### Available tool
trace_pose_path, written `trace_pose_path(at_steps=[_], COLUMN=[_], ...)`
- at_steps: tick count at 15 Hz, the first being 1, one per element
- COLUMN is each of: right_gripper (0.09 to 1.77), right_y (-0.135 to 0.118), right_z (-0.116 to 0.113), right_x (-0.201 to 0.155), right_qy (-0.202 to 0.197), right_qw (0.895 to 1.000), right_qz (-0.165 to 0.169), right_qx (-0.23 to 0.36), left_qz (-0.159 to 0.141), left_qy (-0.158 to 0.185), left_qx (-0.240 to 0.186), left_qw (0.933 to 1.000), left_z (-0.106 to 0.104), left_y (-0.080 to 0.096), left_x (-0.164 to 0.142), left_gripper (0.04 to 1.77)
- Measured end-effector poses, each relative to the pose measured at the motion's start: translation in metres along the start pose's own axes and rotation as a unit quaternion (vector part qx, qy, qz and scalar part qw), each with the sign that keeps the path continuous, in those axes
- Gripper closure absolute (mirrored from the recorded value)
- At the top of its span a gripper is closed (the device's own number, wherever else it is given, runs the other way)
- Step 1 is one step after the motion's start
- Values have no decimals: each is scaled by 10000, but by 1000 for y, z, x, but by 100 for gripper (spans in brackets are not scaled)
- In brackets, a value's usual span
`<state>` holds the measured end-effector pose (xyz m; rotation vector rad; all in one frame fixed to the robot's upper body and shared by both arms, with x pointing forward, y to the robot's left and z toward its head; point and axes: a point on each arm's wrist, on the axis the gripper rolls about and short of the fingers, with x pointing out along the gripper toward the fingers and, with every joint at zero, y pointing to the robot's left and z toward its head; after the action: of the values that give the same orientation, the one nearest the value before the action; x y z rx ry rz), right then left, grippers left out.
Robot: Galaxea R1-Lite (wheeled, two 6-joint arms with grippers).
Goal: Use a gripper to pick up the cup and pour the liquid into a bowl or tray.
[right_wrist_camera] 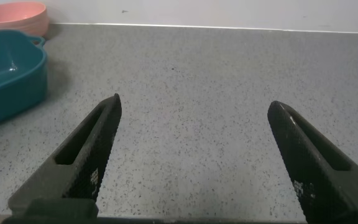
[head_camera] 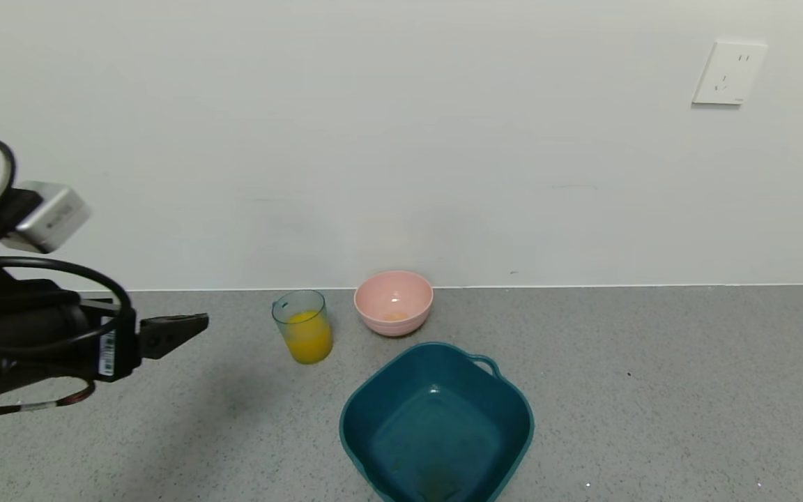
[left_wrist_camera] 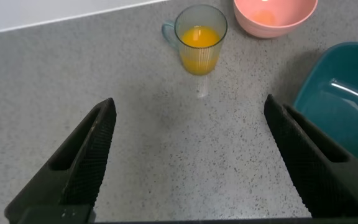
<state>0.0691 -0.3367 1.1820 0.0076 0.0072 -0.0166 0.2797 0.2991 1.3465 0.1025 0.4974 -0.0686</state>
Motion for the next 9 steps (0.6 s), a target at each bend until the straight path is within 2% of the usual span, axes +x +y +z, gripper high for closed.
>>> trace_pose_path(at_steps=[4, 7, 9], right_gripper=[15, 15, 15], right_y=[0, 0, 0], right_z=[0, 0, 0], right_x=[0, 0, 0], right_qy=[0, 0, 0], right_qw=[10000, 10000, 10000], right_qz=[-2, -2, 0], right_qx=[0, 0, 0], left_qz=[-69, -43, -7], left_qy=[431, 369, 325], left_qx=[-331, -711, -777], left_qw=[9985, 9968, 9964], left_z=[-8, -19, -29], left_y=[-17, -33, -42], left_x=[60, 96, 113], left_gripper=[9, 9, 9])
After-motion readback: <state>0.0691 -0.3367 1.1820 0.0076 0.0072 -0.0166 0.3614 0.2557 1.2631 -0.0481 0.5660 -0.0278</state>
